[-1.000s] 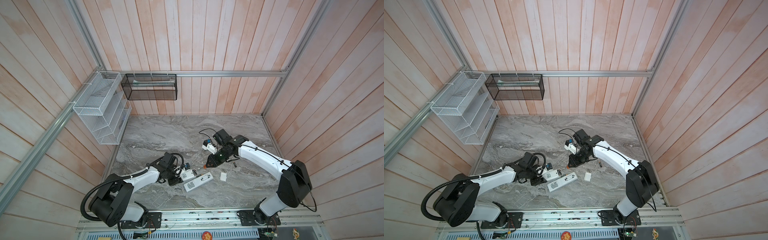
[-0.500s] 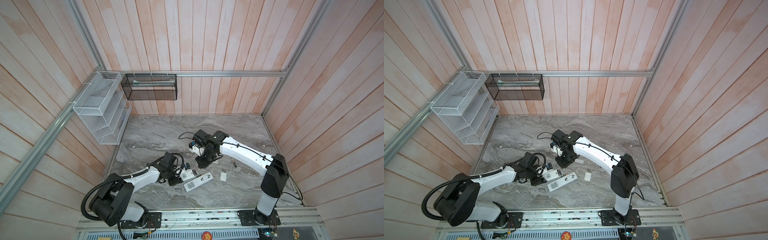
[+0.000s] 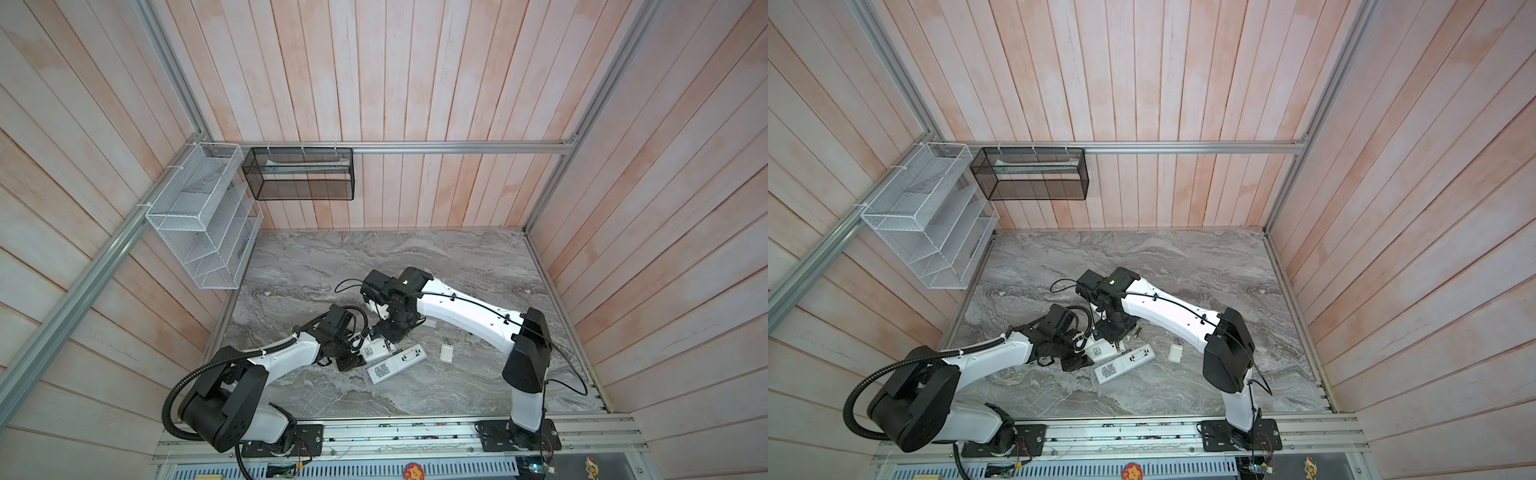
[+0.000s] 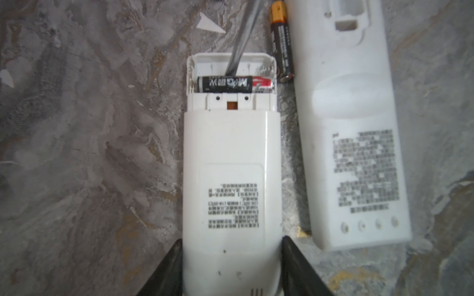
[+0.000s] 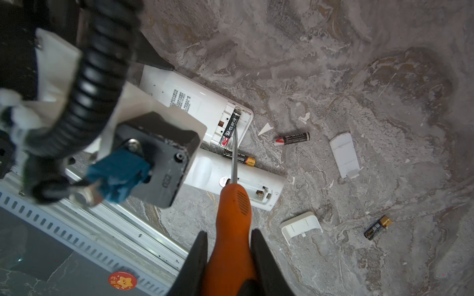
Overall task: Unload the batteries from the remote control
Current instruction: 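Lever the battery farthest from the robot out with the screwdriver tip, then lever the remaining battery out of the compartment with the screwdriver tip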
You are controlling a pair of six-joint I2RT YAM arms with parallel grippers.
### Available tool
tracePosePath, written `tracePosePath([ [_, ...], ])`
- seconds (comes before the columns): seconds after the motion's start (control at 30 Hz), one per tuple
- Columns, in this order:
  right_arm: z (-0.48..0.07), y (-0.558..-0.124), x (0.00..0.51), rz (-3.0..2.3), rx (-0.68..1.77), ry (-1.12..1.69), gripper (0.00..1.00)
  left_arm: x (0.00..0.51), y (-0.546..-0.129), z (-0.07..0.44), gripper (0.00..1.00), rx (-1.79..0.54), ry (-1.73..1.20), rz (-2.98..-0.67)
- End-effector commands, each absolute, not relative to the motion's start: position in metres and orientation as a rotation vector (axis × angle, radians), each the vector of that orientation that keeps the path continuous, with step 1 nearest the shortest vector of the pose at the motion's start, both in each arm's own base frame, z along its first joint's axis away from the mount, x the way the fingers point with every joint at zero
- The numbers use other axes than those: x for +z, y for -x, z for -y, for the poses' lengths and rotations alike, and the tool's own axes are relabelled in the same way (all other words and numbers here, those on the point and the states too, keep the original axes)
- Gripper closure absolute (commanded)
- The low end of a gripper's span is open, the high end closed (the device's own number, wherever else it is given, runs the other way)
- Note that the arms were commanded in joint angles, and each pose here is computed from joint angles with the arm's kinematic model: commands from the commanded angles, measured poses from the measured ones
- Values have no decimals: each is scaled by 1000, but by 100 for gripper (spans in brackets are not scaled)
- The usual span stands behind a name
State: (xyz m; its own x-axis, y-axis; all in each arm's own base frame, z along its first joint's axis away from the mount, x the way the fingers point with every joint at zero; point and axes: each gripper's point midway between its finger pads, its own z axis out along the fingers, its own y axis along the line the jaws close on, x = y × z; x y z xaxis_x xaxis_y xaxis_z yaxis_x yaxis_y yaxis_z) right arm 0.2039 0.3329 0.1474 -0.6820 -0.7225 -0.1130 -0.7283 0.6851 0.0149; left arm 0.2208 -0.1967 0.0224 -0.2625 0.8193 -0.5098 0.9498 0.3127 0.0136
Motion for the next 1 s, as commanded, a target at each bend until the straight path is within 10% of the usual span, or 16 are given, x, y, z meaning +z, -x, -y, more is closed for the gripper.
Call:
tracePosePath([
  [0.0,-352,-195,133,-2823,279,1228,94,22,-225,197,50,-381,-1576,-2148],
  [0.97,-304,-205,168,-2834,665,1050,94,21,-224,196,50,-381,-1587,-2145],
])
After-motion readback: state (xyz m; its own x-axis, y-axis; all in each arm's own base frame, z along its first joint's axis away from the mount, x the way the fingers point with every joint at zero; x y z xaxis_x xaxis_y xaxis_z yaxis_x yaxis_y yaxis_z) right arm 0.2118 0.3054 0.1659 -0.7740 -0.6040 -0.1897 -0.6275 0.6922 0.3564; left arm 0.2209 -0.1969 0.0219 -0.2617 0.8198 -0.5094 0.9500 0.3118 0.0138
